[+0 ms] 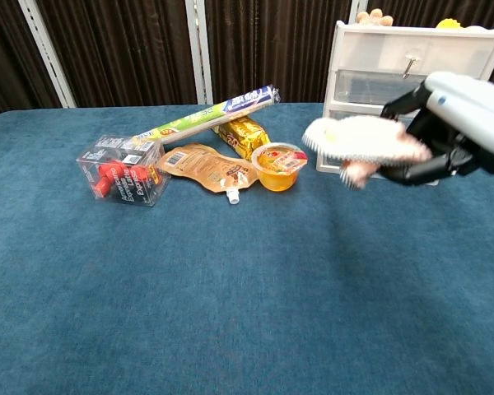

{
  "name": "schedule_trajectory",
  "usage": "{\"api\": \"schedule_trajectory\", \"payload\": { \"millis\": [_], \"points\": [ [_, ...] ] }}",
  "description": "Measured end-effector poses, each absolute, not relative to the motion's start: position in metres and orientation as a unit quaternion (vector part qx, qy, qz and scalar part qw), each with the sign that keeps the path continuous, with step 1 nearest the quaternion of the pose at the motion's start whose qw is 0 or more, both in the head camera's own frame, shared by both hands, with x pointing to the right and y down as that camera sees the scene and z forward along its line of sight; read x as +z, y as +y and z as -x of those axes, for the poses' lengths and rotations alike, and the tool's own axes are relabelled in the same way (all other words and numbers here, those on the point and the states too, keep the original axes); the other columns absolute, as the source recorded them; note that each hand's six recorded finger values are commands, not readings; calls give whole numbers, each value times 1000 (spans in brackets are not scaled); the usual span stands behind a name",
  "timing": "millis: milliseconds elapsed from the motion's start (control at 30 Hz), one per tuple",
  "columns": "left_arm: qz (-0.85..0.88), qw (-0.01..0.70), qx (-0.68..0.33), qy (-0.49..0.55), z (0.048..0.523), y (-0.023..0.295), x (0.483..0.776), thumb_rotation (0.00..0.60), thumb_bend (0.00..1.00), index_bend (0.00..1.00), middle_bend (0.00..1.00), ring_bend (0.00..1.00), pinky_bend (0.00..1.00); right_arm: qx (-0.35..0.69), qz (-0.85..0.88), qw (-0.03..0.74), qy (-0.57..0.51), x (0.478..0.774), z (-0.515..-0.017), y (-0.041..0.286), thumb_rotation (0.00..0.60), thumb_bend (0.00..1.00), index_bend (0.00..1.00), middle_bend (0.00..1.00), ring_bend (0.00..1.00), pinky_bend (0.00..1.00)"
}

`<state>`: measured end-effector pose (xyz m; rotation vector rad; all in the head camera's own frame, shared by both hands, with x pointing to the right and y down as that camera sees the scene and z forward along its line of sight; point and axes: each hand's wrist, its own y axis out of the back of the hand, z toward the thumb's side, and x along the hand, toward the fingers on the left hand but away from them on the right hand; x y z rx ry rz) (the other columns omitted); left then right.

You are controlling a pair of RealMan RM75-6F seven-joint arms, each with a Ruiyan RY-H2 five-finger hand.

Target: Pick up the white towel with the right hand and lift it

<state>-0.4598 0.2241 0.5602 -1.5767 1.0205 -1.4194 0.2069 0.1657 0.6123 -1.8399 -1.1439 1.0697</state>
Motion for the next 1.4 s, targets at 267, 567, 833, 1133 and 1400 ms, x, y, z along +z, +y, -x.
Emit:
{"api": "schedule_trajectory", "payload": {
  "millis": [267,567,833,1133,1400],
  "points": [
    [619,385,-553,403,459,224,559,600,0,0,0,0,0,404,692,289,-524,604,-230,142,600,440,703,948,928,939],
    [617,384,-556,404,460,224,560,600,0,0,0,0,0,383,666,230,-597,593,-254,123,600,442,705,948,928,939],
    [616,385,-557,404,459,224,560,600,0,0,0,0,0,367,673,216,-605,585,-251,123,600,442,705,948,928,939],
    [617,388,-554,402,459,225,559,600,0,0,0,0,0,363,680,216,-599,582,-243,130,600,442,705,948,928,939],
    [616,387,-556,401,459,225,561,600,0,0,0,0,0,360,672,221,-608,581,-247,122,600,442,706,948,928,939]
  ]
}}
